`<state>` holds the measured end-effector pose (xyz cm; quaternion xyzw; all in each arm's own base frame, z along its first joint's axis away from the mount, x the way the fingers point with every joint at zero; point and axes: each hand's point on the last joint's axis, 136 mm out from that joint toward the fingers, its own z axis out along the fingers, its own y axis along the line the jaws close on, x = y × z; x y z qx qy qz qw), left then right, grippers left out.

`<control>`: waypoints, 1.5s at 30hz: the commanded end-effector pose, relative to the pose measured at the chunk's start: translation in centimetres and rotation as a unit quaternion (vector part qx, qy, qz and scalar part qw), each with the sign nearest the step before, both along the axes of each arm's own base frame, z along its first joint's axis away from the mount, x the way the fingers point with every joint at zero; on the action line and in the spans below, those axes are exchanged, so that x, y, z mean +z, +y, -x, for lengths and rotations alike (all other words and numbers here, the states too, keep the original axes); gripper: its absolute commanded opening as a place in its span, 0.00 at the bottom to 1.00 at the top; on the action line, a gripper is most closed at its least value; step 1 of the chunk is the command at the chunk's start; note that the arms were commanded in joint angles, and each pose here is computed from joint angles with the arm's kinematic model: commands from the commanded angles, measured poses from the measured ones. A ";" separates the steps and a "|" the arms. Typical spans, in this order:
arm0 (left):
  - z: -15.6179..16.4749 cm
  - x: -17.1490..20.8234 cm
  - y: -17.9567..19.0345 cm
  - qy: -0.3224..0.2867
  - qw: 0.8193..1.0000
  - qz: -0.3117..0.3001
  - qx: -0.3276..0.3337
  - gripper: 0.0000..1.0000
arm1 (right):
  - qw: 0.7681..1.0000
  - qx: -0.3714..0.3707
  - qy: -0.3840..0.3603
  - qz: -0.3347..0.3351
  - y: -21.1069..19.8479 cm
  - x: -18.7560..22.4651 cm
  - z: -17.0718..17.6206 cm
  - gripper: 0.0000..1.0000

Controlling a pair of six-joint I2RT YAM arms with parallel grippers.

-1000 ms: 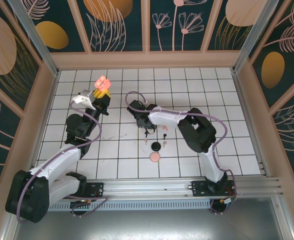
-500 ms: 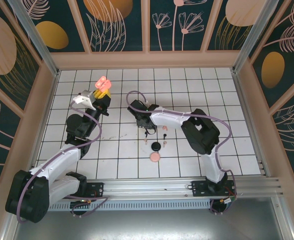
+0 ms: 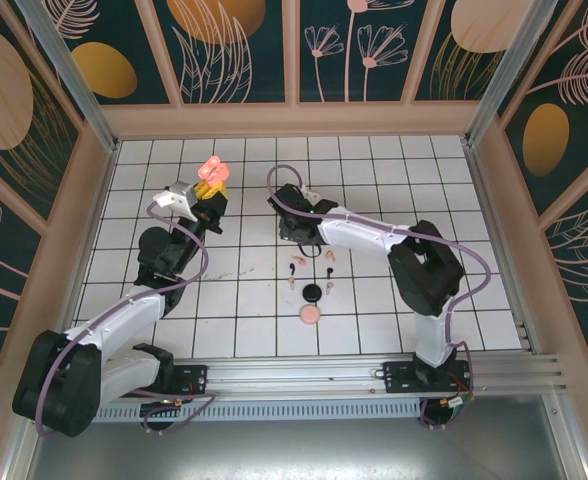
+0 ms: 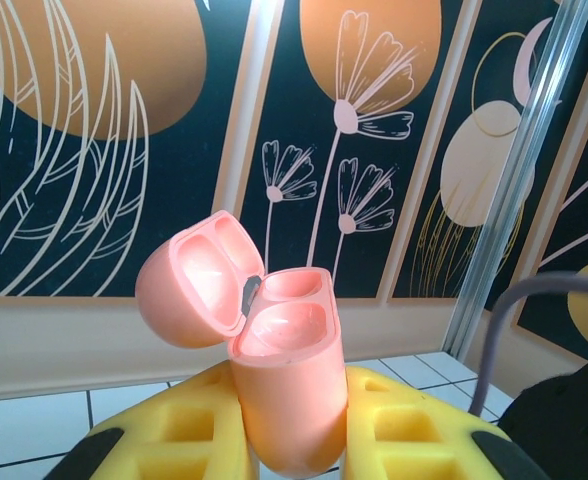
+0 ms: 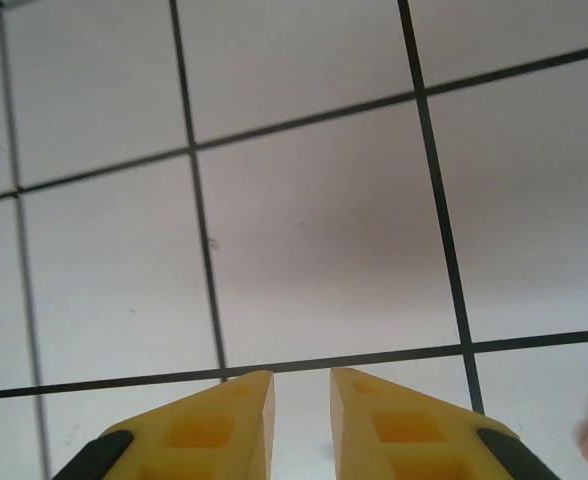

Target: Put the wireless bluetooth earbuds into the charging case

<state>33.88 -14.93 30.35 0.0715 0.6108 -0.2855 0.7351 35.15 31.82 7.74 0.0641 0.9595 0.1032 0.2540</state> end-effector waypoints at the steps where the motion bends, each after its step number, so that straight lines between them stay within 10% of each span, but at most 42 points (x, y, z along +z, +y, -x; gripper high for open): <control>1: 0.4 1.2 -0.2 -0.021 1.000 0.013 -0.007 0.00 | 0.998 0.032 0.036 0.042 -0.1 -3.3 1.0 0.22; 45: 0.2 1.6 -0.7 -0.011 1.000 0.021 -0.017 0.00 | 0.969 0.208 0.072 0.116 -4.4 -4.5 8.6 0.29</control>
